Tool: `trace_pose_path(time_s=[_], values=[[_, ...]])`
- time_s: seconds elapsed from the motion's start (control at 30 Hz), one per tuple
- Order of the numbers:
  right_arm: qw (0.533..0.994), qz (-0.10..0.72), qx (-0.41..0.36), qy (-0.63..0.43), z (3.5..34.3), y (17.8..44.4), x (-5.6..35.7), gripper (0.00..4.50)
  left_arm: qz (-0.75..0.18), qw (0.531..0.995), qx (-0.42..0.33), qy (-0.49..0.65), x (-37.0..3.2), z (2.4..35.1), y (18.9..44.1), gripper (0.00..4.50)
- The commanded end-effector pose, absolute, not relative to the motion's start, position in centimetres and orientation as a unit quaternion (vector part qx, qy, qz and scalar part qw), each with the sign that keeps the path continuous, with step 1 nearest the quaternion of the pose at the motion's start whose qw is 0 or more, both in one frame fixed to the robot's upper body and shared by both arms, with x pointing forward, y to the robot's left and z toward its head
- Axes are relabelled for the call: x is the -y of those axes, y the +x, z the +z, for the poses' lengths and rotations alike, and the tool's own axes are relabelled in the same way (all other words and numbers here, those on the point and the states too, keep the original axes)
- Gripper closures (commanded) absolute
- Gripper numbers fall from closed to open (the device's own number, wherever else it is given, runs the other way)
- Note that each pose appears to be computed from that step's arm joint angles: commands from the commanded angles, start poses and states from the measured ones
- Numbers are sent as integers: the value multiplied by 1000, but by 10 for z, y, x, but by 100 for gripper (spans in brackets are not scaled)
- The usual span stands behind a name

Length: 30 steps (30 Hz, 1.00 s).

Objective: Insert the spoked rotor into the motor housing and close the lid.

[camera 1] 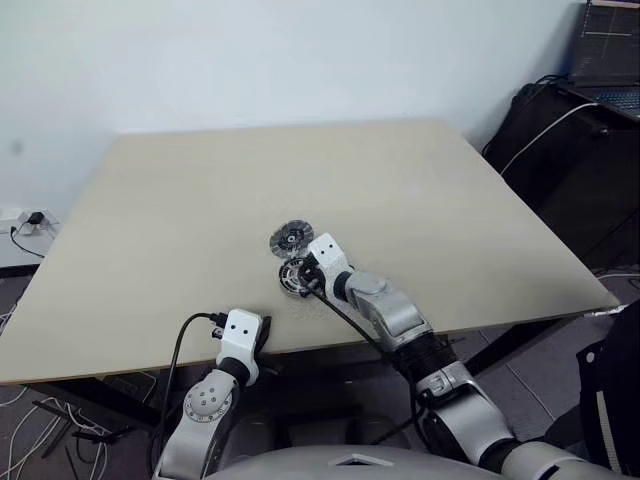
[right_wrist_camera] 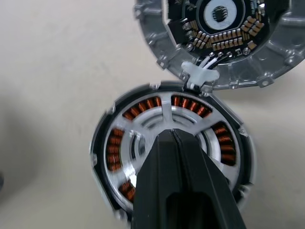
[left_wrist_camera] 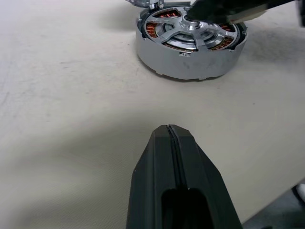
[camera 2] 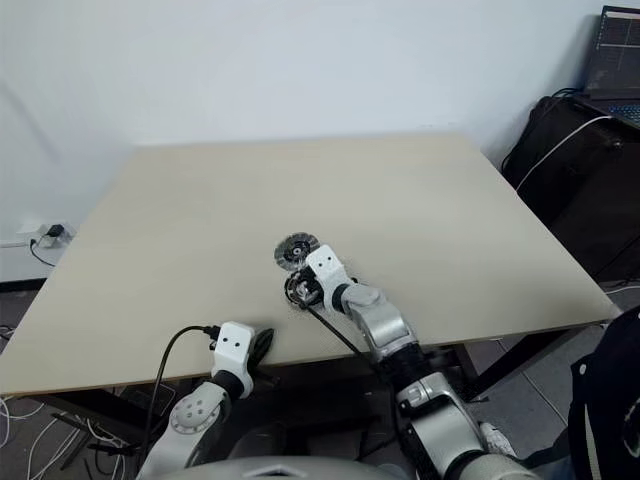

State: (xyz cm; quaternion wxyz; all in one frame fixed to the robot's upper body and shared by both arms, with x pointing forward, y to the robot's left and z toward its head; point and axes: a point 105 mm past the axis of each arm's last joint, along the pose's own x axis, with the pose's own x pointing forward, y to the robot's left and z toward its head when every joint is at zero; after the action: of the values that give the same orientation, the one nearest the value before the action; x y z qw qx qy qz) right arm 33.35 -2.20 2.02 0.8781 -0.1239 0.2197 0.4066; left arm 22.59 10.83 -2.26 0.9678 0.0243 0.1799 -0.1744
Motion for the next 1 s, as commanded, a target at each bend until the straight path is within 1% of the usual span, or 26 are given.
trace_pose_path(time_s=[0.03,0.07,0.13,0.17,0.23,0.3,0.4,0.53,0.77,1.0], values=[[854,459,-164,-182,57,332,14,410,-181,970,-161,26,-104,-15,230,450],[848,465,-164,-197,58,331,16,386,-181,970,-161,26,-103,-15,231,450],[818,491,-169,-247,57,326,21,325,-182,970,-161,25,-103,-15,231,450],[796,506,-171,-285,56,322,24,287,-182,970,-161,25,-102,-14,232,450],[743,529,-167,-375,50,317,32,229,-183,970,-160,24,-101,-14,233,450],[707,547,-166,-417,50,314,34,229,-183,970,-159,23,-101,-14,234,450],[663,574,-164,-452,52,311,31,229,-181,970,-158,20,-100,-14,234,450],[625,588,-164,-487,48,313,27,229,-179,971,-156,18,-100,-14,235,450],[593,603,-173,-504,39,316,19,229,-169,973,-155,14,-101,-15,234,450],[588,602,-183,-509,36,324,19,229,-162,975,-153,10,-102,-14,234,450]])
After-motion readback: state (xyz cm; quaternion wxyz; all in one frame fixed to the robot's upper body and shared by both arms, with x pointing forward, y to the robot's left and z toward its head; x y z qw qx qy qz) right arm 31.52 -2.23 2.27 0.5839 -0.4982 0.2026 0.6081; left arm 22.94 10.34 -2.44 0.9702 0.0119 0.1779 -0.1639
